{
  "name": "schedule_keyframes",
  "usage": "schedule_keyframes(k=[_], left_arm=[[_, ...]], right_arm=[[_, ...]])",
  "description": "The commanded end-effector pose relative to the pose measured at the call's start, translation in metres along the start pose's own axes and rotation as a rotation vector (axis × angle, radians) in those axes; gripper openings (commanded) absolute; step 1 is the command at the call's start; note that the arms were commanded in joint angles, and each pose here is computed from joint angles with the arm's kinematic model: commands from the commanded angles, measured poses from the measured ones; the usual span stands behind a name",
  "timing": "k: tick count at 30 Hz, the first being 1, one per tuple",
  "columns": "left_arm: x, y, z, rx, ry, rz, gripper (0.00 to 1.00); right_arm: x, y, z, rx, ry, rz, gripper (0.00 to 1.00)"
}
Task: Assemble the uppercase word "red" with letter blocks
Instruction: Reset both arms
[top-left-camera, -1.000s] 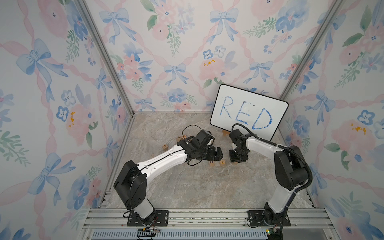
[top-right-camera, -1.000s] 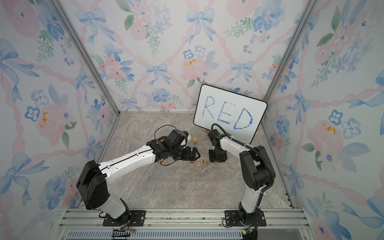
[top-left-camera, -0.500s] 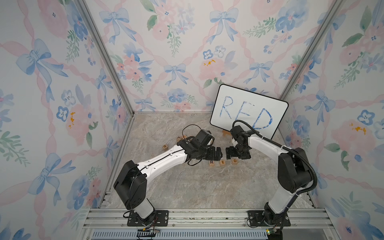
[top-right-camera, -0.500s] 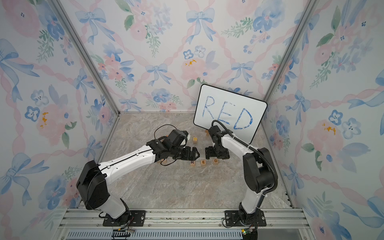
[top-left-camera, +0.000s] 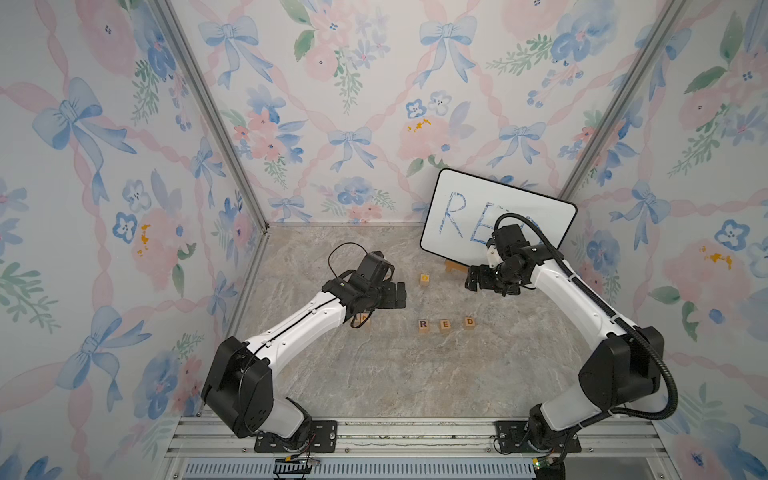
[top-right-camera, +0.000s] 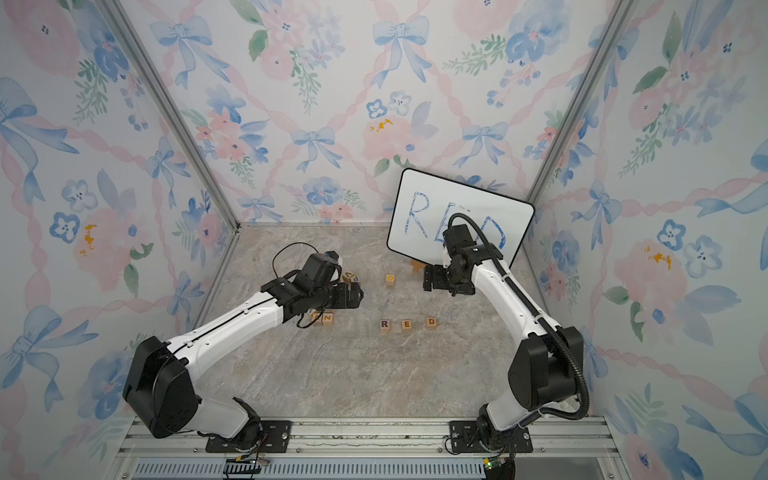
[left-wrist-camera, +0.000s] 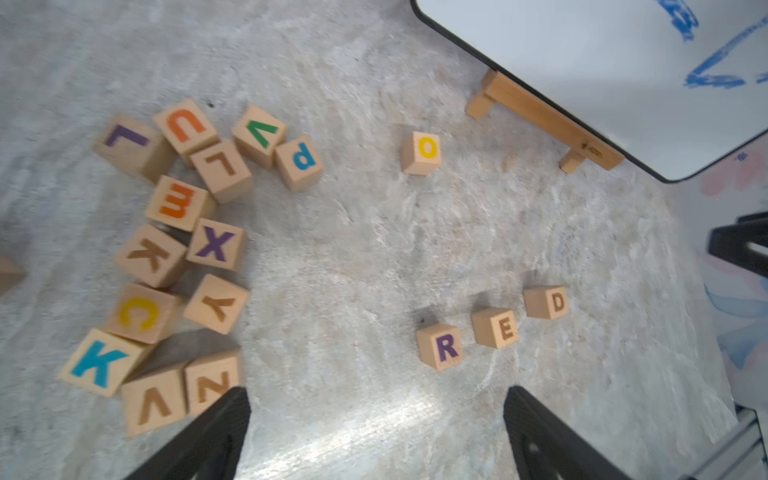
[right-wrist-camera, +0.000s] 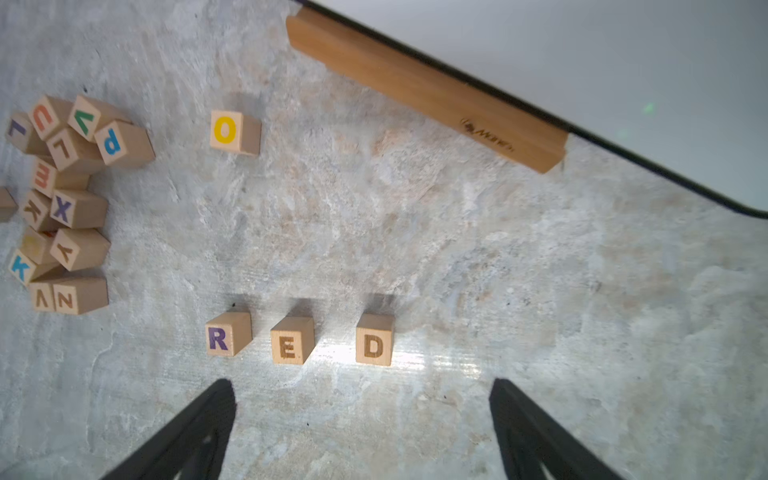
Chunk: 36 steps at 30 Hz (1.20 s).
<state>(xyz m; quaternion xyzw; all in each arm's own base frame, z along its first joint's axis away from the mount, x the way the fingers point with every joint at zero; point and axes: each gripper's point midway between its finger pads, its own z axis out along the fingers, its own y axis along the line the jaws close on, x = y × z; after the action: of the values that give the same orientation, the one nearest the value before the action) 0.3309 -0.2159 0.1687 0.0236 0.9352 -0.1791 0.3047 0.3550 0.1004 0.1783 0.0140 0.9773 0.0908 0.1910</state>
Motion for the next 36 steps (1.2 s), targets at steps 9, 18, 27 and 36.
schedule_keyframes(k=[9,18,27,36], left_arm=[[-0.026,0.076,-0.023,-0.128,-0.207,-0.005,0.98],[-0.030,0.152,-0.059,-0.357,-0.552,-0.046,0.98],[-0.009,0.213,-0.074,-0.496,-0.693,-0.093,0.98],[-0.007,0.240,-0.069,-0.539,-0.796,-0.085,0.98]], right_arm=[[-0.023,-0.021,-0.011,-0.023,-0.201,0.034,0.97],[-0.039,-0.054,0.005,0.053,-0.469,-0.029,0.97],[-0.032,-0.104,0.026,0.218,-0.602,-0.053,0.97],[-0.038,-0.122,0.055,0.290,-0.733,-0.063,0.97]])
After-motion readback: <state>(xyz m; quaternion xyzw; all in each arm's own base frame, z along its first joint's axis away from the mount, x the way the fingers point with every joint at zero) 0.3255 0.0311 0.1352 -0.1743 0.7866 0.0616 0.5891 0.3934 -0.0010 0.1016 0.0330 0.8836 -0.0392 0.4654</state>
